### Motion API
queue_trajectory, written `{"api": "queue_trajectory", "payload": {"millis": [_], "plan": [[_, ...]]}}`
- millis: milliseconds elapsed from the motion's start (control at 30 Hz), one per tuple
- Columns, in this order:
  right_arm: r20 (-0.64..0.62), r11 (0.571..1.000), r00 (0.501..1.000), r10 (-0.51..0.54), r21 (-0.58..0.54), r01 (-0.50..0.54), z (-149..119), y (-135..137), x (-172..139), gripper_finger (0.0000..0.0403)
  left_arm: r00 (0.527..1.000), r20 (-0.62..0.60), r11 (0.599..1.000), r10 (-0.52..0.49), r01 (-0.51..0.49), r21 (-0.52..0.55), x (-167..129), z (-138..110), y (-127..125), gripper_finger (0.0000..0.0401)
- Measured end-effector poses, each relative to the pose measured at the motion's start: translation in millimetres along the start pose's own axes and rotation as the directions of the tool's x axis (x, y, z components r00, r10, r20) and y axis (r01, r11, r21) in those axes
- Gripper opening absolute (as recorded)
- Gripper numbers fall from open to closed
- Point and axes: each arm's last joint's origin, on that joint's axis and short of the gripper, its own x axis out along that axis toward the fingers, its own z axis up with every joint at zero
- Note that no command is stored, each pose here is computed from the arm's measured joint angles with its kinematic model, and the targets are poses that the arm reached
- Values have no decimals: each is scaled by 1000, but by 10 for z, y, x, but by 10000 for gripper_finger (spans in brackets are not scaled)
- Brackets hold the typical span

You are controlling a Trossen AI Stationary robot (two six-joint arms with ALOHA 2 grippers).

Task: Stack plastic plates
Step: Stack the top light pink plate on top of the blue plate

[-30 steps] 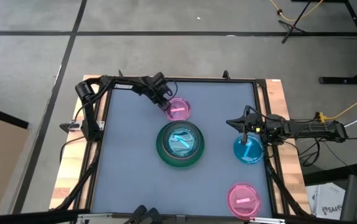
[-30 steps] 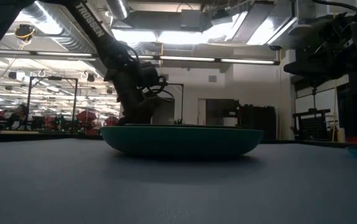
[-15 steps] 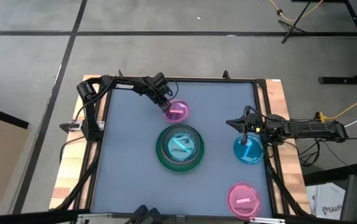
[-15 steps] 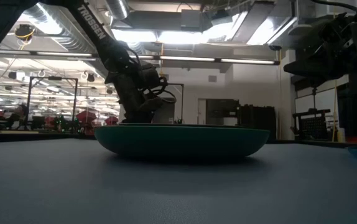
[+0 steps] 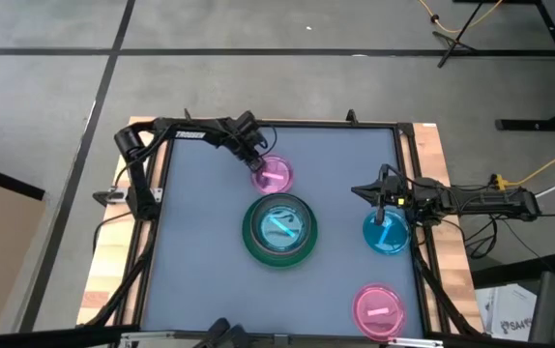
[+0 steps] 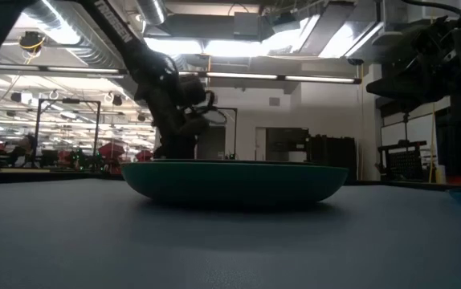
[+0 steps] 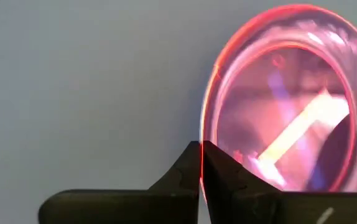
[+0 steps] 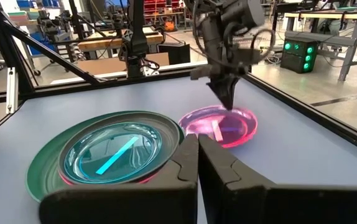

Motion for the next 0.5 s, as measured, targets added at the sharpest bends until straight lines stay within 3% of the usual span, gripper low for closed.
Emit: {"api": "queue_trajectory", "payload": {"millis": [500], "plan": [[2, 1000, 1000, 0, 1, 0, 2, 0, 0, 0, 984, 177, 991, 20, -43, 123, -672, 37, -513, 1]]}}
